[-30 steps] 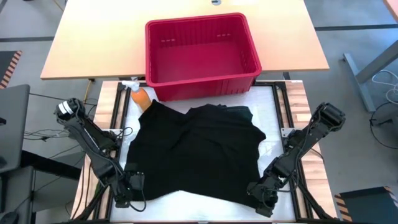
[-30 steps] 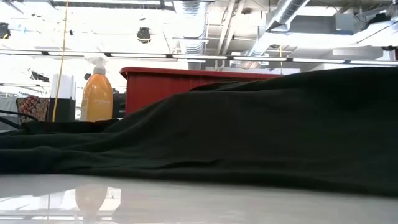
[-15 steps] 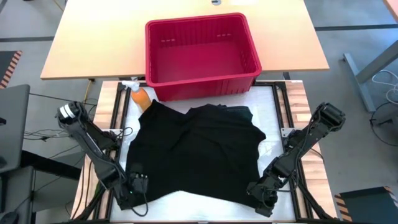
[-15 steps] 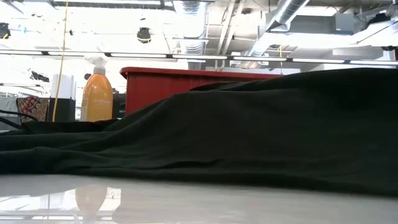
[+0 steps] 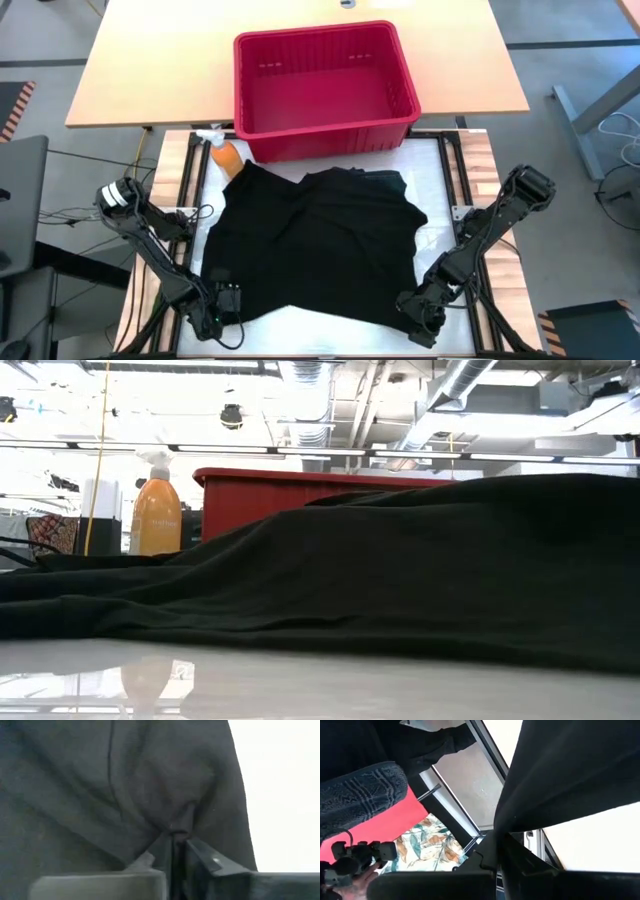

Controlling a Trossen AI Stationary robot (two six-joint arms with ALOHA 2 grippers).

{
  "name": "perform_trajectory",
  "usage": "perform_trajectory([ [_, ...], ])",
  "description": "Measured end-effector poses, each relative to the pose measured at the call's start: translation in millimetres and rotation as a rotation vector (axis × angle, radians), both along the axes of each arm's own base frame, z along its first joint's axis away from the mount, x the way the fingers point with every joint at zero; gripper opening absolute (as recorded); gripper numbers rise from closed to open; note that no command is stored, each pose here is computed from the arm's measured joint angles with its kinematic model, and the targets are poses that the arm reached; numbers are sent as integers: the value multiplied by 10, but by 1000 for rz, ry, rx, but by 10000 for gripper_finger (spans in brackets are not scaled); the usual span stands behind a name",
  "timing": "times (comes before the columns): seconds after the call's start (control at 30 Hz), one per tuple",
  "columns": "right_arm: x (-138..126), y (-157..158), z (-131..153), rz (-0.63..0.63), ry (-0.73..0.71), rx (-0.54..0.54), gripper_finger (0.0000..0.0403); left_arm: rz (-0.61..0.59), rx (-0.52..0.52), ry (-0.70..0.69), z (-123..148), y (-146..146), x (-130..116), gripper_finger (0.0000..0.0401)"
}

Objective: Fold Laundry from Bin
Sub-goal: Fold the black shirt from the red laundry bin

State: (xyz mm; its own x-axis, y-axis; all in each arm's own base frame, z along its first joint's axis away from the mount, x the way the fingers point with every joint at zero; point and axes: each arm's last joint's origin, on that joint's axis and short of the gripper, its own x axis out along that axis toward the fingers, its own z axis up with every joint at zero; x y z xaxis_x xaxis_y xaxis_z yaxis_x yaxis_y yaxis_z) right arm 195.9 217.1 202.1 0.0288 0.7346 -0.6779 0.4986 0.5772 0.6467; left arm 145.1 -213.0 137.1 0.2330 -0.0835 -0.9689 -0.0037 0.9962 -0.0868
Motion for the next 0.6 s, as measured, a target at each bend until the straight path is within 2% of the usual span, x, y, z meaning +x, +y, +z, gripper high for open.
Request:
perform_trajectory([
  [0.17, -27, -8, 59, -25, 18, 16, 26, 7, -27, -27, 227, 72, -45, 4],
  [0.27, -73, -60, 187, -62, 9, 33, 25, 9, -70, -96, 538, 130, -72, 2],
  [0.37, -171, -164, 357, -139, -30, 6, 25, 29, -59, -206, 883, 296, -145, 2],
  [0.47, -322, -331, 516, -242, -65, -66, 25, 122, -37, -359, 1235, 546, -206, 1],
  [0.6, -500, -585, 631, -378, -73, -187, 23, 285, 21, -495, 1501, 932, -301, 1],
])
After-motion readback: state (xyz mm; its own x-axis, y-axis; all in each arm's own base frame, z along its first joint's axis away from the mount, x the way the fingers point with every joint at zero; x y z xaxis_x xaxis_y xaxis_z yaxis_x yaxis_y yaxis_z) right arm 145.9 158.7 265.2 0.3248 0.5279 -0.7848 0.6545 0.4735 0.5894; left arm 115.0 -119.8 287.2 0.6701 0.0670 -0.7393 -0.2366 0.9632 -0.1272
